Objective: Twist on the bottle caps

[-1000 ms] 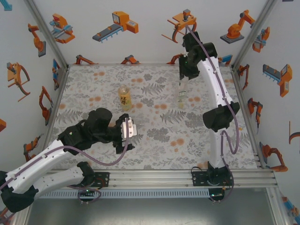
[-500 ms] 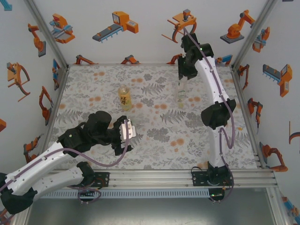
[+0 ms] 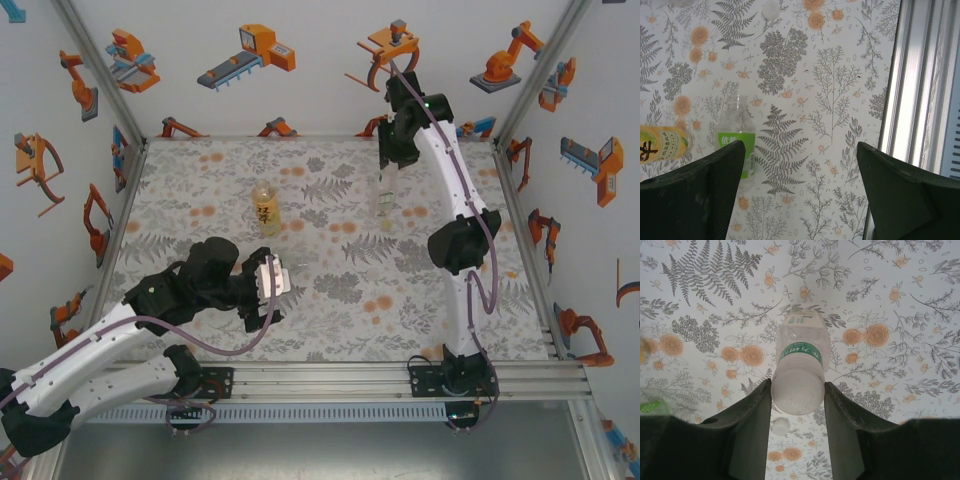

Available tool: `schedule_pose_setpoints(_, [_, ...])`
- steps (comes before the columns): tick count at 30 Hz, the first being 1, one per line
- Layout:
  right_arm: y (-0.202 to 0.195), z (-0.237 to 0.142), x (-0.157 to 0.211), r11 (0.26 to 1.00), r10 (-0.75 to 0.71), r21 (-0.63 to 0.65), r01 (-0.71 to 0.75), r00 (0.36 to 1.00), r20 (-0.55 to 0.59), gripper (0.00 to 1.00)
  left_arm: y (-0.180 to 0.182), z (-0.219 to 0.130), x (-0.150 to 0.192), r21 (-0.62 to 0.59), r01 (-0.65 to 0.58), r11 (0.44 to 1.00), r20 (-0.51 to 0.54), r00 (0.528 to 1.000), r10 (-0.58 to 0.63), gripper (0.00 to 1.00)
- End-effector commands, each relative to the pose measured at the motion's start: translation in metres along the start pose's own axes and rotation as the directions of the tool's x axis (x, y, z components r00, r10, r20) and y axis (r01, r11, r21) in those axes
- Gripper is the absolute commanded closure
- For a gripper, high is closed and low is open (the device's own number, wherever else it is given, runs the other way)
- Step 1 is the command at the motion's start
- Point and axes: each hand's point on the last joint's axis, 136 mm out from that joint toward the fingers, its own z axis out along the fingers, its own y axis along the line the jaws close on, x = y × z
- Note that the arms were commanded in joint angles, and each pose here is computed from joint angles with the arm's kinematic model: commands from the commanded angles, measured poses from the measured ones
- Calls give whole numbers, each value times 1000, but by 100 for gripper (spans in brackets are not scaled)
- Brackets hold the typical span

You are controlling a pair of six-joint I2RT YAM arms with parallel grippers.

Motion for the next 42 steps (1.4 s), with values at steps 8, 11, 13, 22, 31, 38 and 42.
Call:
schedule_pose_setpoints(8, [-11,-4,-22,1000,-2,28,0,997,82,100,-2,1,0,4,19,1000,5,1000,-19,15])
schedule_pose_setpoints(11, [-12,-5,-25,1000,-4,27,1,996,93,100,-2,1,0,5,22,1000,5,1000,-22,15])
schedule_pose_setpoints(13, [-11,-5,-25,1000,-2,24,0,996,93,100,-2,2,0,7,22,1000,4,1000,-22,15])
schedule_pose_setpoints(22, [-11,5,-16,1000,2,15,-3,999,50,88,-2,3,0,13,24,1000,2,1000,-24,15])
schedule_pose_setpoints(31, [-12,7,-16,1000,1,18,-2,999,48,62,-2,2,0,9,24,1000,2,1000,-24,15])
schedule_pose_setpoints(38, [-13,-5,-22,1000,-8,25,6,997,79,51,-2,2,1,8,24,1000,2,1000,-24,14])
schedule_pose_setpoints(42, [-14,-13,-24,999,-22,29,19,996,91,47,-2,2,3,2,23,1000,-1,1000,-23,14])
